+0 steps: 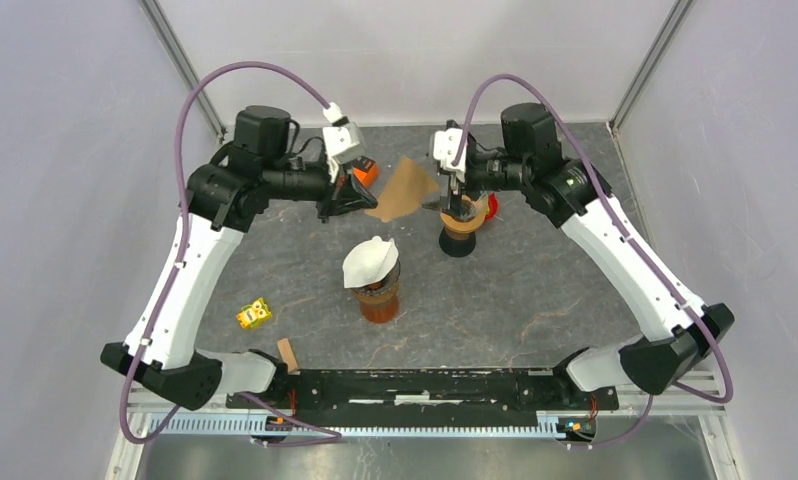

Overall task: Place the coffee filter in the dripper
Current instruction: Pick up the coffee filter from the coffee filter holder.

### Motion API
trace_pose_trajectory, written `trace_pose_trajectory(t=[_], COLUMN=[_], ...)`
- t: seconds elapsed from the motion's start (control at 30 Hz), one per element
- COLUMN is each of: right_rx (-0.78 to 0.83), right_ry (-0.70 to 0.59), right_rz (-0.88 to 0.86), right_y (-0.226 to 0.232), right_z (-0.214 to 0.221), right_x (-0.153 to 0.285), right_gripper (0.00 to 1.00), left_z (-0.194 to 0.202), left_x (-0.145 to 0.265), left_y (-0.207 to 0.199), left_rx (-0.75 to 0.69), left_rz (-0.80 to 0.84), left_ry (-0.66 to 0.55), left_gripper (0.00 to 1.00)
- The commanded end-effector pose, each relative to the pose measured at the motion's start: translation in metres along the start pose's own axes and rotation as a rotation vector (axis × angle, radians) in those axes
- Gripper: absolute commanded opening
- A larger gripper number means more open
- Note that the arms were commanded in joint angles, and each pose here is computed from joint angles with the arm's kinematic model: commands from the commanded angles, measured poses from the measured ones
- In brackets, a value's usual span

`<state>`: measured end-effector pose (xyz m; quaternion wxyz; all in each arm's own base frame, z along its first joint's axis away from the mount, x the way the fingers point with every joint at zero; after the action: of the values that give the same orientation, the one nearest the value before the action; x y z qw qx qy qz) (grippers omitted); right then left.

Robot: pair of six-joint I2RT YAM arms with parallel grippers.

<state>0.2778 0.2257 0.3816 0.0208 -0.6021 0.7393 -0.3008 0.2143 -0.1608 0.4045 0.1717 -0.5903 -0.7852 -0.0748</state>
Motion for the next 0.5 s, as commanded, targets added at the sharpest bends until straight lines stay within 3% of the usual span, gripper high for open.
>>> trace_pose_trajectory(t=[0.0, 0.33, 0.47], right_rx=[0.086, 0.104, 0.070], right_ry=[-0.063, -0.071, -0.086], right_rz=[0.009, -0.119, -0.157], right_y=[0.013, 0.050, 0.057], right_z=[-0.011, 0.001, 0.009], right_x=[0.017, 0.027, 0.020], right_gripper=[0.98, 0.98, 0.93], left_z=[0.004, 0.005, 0.003], left_x=[-0.015, -0.044, -0.049], left_y=[-0.008, -0.024, -0.026], left_rx=[-0.157, -0.348, -0.377], left_rz=[0.056, 0.102, 0.113], left_ry=[0.110, 0.247, 0.263], left_gripper=[0.02, 0.02, 0.02])
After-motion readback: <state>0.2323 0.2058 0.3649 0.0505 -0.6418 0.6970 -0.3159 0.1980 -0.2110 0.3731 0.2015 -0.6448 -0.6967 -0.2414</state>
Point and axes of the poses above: each gripper's point midway between its finger pads, its own x axis back along the fingers, its own y axis along the line the jaws close on, z = x × y, the point moved 7 cm from there along x, back along the fingers, and after that the axes turned 3 degrees about x, right-handed, at the moved point
